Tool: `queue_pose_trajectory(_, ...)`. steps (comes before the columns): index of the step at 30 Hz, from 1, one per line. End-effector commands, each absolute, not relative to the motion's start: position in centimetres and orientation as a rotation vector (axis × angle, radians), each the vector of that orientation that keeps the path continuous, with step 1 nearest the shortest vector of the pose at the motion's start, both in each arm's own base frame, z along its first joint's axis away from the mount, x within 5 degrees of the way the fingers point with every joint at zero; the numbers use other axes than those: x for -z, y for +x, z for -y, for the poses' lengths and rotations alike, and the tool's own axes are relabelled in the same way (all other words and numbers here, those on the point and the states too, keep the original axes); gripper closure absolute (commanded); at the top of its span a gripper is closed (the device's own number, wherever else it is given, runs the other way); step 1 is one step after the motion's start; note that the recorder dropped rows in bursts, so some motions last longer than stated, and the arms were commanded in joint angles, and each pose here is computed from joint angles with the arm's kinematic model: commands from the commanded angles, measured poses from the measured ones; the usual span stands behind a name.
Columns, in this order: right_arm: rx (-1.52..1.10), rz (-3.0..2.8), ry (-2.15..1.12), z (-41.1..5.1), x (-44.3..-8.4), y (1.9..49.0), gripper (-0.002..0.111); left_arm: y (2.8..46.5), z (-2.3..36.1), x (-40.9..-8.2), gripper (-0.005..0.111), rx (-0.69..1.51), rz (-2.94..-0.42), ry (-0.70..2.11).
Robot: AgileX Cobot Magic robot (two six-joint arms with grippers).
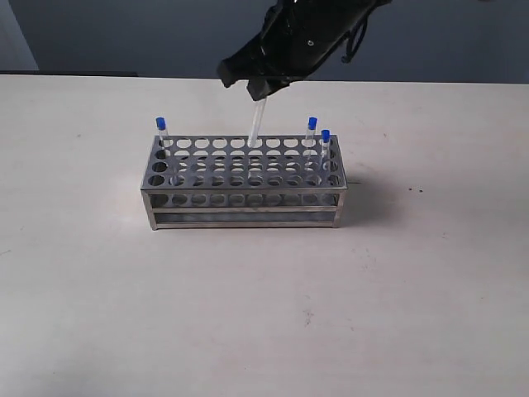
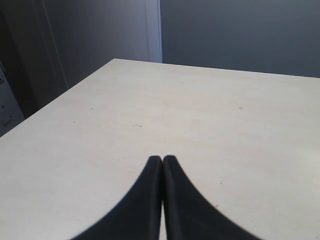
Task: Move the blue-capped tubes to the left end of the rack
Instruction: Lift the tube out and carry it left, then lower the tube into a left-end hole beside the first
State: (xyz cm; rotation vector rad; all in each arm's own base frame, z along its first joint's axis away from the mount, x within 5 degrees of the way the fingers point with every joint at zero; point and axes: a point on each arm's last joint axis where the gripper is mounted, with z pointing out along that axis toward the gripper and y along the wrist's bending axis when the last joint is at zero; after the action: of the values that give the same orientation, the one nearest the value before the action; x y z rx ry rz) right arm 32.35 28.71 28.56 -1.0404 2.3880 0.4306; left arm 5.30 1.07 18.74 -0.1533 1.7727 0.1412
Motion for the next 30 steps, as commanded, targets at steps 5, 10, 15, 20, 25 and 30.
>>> queue_pose_trajectory(5,-0.453,-2.24,-1.09,-30.1,-30.2,31.4,0.109,5.4,-1.0,-18.7,0.106,-0.131,-1.769,-0.153)
queue_pose_trajectory(10,-0.463,-2.124,-1.217,-32.7,-30.9,30.8,0.109,5.4,-1.0,-18.7,0.106,-0.131,-1.769,-0.153)
queue_pose_trajectory(15,-0.484,-2.105,-1.286,-35.7,-30.9,31.2,0.109,5.4,-1.0,-18.7,0.106,-0.131,-1.769,-0.153)
queue_pose_trajectory(20,-0.492,-2.134,-1.358,-38.0,-29.6,31.8,0.109,5.4,-1.0,-18.7,0.106,-0.131,-1.769,-0.153)
queue_pose_trajectory(25,-0.539,-2.176,-1.389,-39.0,-28.5,32.1,0.109,5.4,-1.0,-18.7,0.106,-0.131,-1.769,-0.153)
queue_pose_trajectory(30,-0.541,-2.185,-1.386,-39.3,-27.6,32.4,0.109,5.4,-1.0,-18.7,0.106,-0.131,-1.769,-0.153)
